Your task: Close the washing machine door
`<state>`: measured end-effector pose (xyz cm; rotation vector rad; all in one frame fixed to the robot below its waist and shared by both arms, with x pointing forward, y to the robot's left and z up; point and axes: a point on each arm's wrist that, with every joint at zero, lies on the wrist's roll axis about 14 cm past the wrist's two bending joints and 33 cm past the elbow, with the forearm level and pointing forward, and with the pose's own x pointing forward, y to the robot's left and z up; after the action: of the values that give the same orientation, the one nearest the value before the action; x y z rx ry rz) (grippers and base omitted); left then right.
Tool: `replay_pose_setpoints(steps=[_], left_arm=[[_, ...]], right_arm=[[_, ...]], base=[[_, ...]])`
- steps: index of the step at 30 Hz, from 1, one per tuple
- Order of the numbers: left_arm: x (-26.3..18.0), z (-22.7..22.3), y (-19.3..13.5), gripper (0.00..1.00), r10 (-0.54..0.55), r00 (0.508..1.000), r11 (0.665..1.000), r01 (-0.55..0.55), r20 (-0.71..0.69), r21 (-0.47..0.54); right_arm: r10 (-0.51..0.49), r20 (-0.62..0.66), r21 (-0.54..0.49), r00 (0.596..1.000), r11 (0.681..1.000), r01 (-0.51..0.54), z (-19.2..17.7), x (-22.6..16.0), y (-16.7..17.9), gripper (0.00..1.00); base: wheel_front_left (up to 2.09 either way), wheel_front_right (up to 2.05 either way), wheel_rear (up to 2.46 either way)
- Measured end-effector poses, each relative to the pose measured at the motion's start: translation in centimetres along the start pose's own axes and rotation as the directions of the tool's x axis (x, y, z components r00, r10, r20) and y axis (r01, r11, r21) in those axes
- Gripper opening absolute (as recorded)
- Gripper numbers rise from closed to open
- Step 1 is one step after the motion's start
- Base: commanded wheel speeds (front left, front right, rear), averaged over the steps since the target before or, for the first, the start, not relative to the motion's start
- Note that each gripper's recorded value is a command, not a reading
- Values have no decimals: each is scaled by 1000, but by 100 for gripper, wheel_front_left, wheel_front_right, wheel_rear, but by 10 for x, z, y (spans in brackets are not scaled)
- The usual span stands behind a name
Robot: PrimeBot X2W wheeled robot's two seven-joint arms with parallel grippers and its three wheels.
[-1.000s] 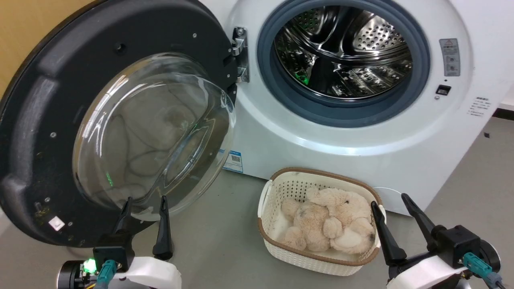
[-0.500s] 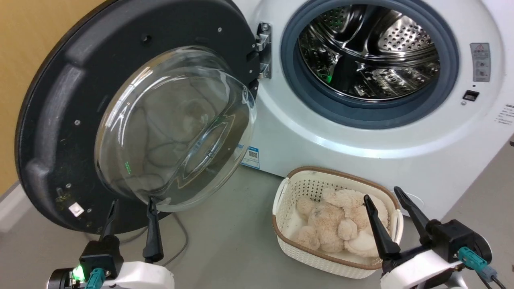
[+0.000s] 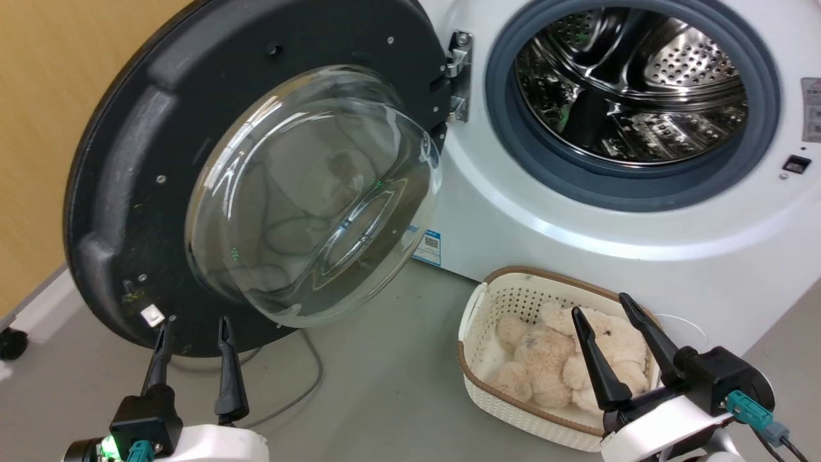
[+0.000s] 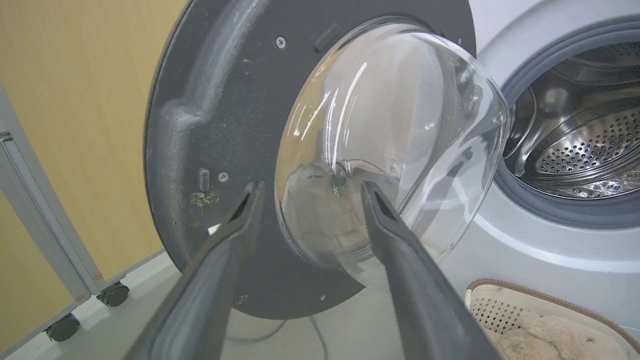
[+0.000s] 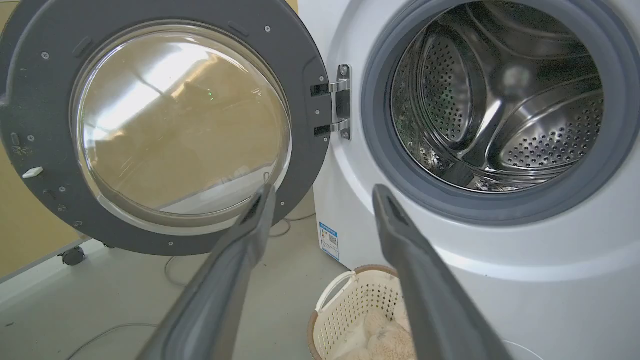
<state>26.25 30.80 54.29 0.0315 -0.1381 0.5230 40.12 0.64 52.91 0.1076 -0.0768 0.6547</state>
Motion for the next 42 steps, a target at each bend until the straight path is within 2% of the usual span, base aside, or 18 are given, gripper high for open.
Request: replay_pose_setpoints(steps=[41,42], left_arm=[[-35,12,61,100,205,977,978,-207,62,19],[-35,11,62,49,206,977,978,-207,62,20]], right_arm=[[197,44,88,979,976,-200,-8,32,57,100],[197,44,90,979,976,-200,-8,33,58,100]], base=[[0,0,0],[0,0,0]])
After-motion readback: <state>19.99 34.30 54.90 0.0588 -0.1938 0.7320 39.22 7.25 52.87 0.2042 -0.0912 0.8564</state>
